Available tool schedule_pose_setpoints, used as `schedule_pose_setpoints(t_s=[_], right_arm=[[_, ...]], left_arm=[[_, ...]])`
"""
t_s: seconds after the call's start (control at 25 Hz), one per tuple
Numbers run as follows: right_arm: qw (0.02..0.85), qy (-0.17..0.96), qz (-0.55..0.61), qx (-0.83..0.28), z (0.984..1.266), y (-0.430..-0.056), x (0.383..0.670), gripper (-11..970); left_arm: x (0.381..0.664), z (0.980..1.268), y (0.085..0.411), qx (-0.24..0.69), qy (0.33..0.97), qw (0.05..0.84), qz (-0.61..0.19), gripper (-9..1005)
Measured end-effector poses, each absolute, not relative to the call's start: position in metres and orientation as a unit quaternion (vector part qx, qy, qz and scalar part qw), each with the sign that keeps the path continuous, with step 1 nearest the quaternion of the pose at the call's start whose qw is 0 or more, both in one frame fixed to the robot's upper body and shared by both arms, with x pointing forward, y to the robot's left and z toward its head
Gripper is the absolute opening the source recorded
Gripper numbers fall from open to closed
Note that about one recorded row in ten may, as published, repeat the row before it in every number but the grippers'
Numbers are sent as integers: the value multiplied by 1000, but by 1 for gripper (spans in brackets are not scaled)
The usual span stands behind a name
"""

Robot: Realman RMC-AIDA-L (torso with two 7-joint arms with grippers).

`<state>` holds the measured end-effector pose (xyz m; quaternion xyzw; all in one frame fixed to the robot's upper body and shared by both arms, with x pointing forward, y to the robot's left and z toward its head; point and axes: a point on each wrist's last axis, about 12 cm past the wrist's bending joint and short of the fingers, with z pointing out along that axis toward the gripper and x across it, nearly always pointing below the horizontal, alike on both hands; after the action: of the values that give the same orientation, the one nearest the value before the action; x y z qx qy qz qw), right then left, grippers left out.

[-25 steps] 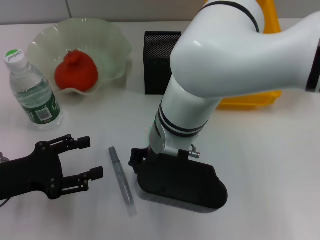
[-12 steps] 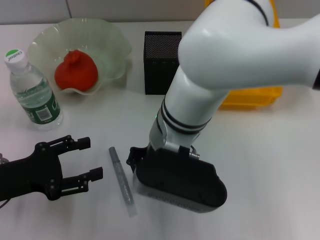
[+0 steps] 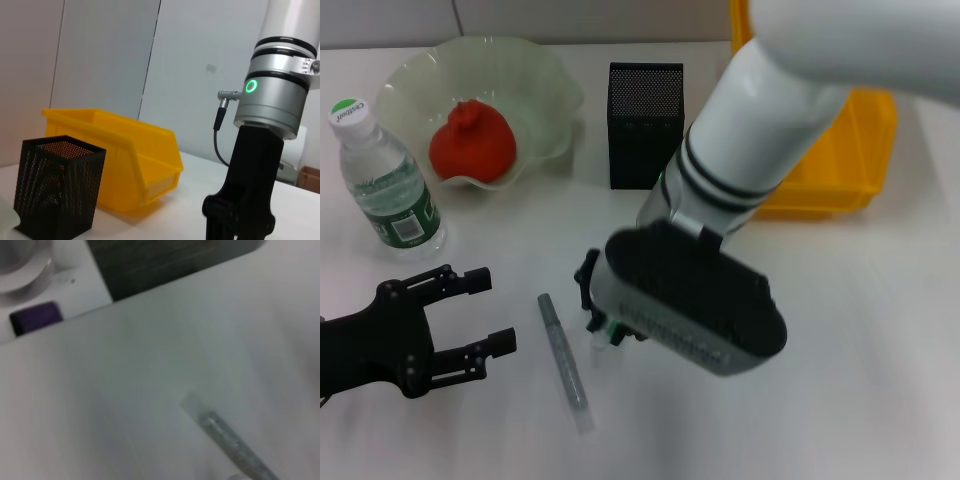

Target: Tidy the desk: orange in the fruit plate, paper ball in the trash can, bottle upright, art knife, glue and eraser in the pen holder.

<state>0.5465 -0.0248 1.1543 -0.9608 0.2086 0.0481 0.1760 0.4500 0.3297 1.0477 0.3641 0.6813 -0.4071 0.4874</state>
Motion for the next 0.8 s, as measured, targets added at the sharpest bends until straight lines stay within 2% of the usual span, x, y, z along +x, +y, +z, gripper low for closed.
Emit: schedule_pose_setpoints(t_s=[0.48,0.8], right_arm=[[274,341,142,-888,1191,-66,568,169],[328,434,220,-810,1184,-97,576,169]], left_arm=[[451,1050,329,364,676,492,-411,800],[454,1050,324,363,669,500,-412,799]])
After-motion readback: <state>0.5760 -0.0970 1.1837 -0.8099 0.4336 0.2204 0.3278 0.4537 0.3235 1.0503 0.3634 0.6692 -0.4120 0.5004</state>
